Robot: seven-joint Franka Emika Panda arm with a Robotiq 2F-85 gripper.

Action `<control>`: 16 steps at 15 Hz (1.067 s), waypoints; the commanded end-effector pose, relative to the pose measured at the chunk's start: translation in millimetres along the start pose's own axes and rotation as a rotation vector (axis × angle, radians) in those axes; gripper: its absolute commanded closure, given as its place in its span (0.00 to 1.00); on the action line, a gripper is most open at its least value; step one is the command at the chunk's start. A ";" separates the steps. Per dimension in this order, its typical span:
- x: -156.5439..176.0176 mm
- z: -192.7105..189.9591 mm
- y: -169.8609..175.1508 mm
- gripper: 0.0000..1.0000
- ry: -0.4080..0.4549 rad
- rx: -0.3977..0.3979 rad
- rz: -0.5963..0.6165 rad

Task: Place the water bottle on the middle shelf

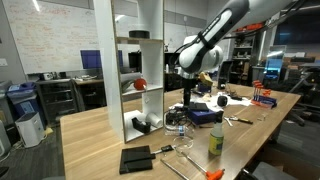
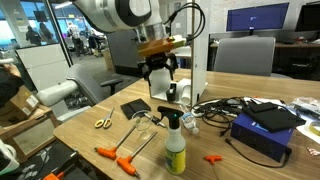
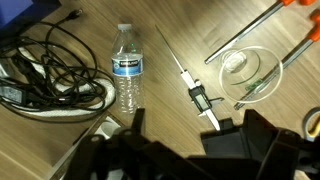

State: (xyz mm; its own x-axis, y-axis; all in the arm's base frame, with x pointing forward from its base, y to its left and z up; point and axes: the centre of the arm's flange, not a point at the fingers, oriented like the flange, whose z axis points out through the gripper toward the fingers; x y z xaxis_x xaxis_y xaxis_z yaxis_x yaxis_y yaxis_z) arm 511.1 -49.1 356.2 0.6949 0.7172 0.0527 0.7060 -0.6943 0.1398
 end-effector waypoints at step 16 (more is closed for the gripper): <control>20.7 217.3 103.5 0.00 -0.088 0.169 -0.026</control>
State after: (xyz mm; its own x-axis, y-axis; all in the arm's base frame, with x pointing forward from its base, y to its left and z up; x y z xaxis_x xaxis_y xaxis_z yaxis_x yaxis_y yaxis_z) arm 607.7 -109.3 173.9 0.6899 0.7228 -0.0389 0.7228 -0.6908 -0.0166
